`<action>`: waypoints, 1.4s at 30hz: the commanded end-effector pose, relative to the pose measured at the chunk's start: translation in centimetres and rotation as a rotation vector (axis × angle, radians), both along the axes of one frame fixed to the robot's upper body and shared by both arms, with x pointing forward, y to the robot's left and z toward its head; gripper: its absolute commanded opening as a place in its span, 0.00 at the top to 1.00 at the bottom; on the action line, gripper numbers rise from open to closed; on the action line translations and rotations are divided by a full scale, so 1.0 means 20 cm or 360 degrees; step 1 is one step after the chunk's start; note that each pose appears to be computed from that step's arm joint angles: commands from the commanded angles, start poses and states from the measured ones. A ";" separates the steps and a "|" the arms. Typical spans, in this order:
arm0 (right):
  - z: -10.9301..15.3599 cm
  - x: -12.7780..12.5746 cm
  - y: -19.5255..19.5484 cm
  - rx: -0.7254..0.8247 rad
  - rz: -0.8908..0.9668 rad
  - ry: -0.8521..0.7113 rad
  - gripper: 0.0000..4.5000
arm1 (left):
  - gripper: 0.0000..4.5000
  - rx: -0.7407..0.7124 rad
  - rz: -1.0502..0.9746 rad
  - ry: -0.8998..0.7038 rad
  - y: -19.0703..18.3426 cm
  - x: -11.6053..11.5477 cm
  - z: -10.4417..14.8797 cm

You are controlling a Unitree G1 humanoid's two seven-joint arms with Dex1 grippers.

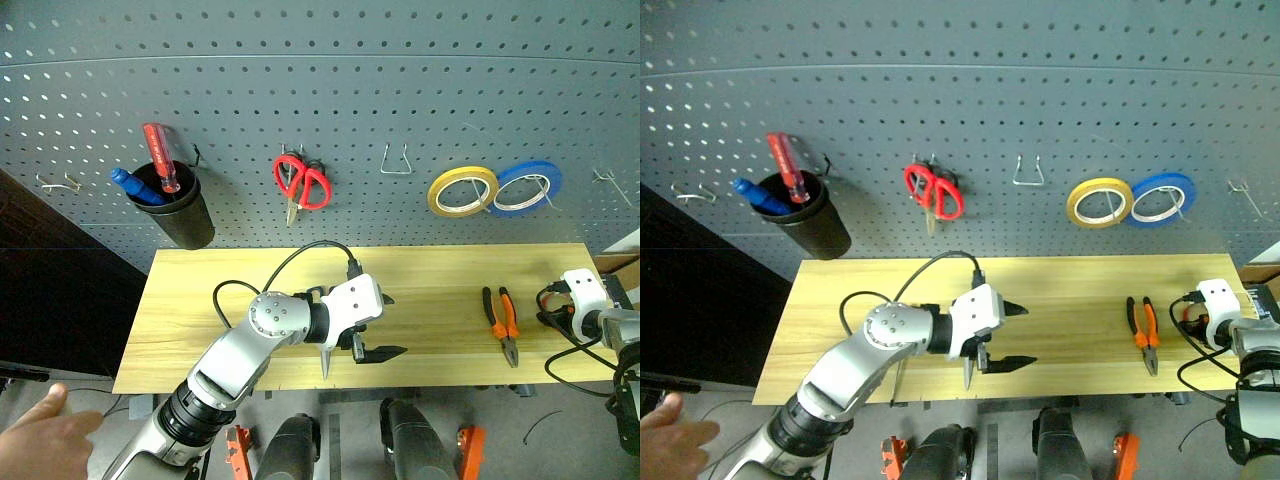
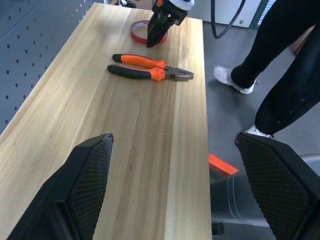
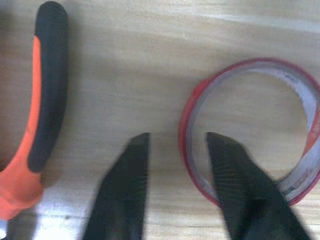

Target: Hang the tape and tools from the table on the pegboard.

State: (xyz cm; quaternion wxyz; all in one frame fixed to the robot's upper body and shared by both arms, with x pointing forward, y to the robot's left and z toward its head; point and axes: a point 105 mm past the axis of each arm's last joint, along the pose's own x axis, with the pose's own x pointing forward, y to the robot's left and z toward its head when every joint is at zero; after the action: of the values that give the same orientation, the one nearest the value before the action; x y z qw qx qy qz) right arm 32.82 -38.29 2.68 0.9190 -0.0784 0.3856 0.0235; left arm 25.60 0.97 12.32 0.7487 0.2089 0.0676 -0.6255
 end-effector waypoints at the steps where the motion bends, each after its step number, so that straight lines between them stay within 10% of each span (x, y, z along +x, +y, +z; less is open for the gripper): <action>1: -0.01 -0.01 0.01 0.0028 0.0007 -0.0016 0.88 | 0.06 -0.0072 -0.0076 -0.0050 -0.04 -0.02 0.06; 10: 0.05 -0.02 0.11 -0.0114 0.0172 -0.0236 1.00 | 0.06 -0.0124 -0.0088 -0.0048 -0.07 -0.02 0.08; 28: 0.81 -0.32 0.60 -0.0567 -0.0127 -0.1430 1.00 | 0.06 -0.0528 0.0017 -0.0067 -0.16 0.07 0.30; 42: 1.04 -0.12 0.19 -0.0295 -0.0358 -0.1613 1.00 | 0.06 -0.0608 -0.0322 -0.0182 -0.25 -0.08 0.40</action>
State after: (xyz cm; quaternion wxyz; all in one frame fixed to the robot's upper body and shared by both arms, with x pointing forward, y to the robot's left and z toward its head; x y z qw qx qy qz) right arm 30.89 -32.94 22.06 0.9785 -0.1302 -0.0733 -0.1419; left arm 25.03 -3.65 18.85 0.7278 0.0876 -0.0732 -0.6762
